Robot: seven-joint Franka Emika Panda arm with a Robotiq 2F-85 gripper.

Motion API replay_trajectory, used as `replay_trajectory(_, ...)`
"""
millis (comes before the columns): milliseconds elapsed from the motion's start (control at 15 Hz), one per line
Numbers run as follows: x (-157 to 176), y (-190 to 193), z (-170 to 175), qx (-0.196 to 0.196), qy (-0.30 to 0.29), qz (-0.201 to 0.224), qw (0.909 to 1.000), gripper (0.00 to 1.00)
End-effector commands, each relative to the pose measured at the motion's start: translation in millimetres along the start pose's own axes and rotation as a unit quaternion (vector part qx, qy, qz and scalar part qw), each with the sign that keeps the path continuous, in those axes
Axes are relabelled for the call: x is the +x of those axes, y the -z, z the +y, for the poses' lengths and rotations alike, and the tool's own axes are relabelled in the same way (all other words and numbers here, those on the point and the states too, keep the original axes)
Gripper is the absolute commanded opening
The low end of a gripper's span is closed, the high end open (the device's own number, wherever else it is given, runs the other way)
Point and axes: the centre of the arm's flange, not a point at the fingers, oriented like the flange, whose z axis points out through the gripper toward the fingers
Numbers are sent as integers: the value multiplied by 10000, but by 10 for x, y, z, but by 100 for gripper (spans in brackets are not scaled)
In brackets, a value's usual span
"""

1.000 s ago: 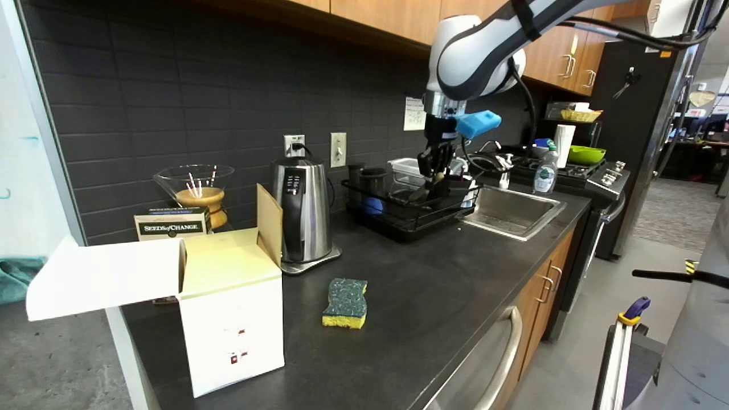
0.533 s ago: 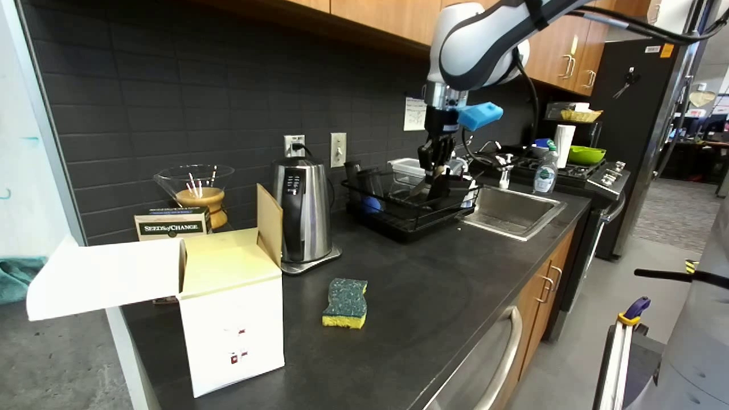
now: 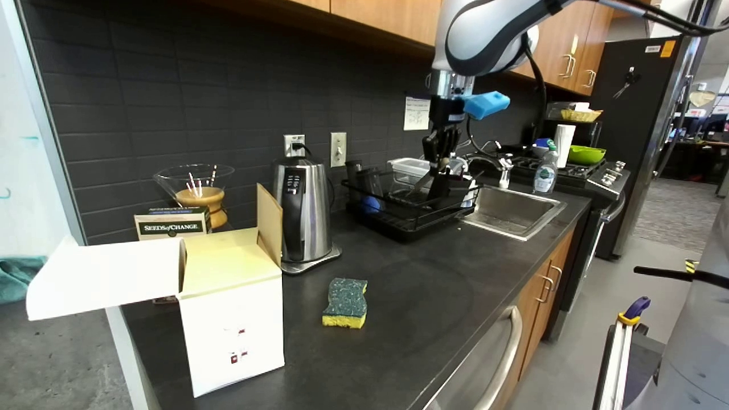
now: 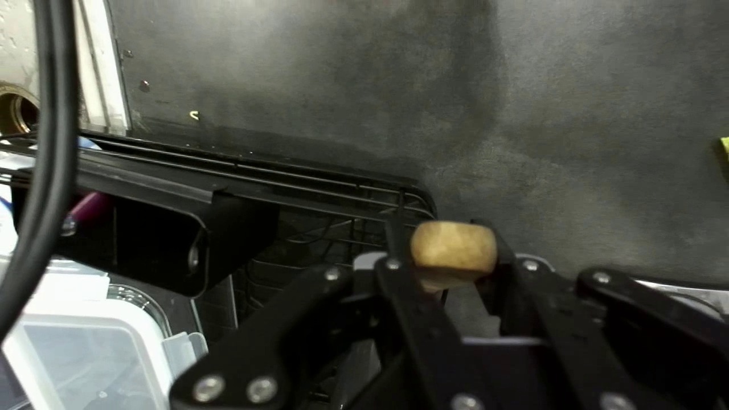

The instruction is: Put the brown spatula in the black bucket in the drying rack

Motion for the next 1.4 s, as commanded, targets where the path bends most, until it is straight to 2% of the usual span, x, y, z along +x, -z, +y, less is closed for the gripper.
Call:
replay_trajectory(0, -129, 187, -70, -46, 12, -28, 10000, 8)
replay_trajectory(1333, -656, 966, 37, -354, -52, 201, 9992, 8)
